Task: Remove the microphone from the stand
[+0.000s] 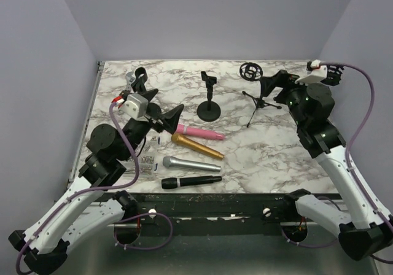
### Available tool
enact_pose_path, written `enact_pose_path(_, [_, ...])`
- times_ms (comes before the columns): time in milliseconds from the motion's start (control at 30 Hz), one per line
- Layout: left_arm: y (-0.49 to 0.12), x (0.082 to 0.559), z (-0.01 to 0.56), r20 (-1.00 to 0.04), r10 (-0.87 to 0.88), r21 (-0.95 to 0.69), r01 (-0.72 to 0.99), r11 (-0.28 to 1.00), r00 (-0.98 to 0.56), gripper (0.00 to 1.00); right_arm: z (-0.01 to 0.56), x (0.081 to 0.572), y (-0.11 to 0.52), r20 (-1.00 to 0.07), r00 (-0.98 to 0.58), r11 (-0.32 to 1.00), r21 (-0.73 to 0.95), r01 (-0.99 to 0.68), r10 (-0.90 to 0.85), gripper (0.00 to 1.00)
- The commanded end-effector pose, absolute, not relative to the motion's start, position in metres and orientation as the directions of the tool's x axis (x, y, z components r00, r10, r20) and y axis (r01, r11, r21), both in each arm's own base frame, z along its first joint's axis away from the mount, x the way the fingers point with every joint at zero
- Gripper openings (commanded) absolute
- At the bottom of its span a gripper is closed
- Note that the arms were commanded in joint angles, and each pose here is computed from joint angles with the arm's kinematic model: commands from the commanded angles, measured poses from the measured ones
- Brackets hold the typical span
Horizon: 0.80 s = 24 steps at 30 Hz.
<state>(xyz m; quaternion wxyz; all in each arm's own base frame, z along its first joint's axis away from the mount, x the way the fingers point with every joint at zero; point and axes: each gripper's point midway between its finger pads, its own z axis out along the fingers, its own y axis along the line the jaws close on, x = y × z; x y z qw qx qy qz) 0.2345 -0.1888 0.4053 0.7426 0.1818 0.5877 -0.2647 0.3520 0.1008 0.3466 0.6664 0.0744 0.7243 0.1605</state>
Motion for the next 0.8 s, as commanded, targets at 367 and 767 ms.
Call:
enact_pose_path(367, [-0.087,0.139,0.517,-0.836,-0.385,-0.111,0.567,0.816,0.391,0.98,0.442,0.212,0.020,-0.897,0.101,0.901,0.434,0.014,0.431,1.00])
enact_pose_path(767, [-0.041,0.104,0.513,-0.803,-0.443,-0.193,0.530,0.826,0.398,0.98,0.451,0.189,0.016,-0.921,0.110,0.927,0.374,-0.024,0.375,1.00])
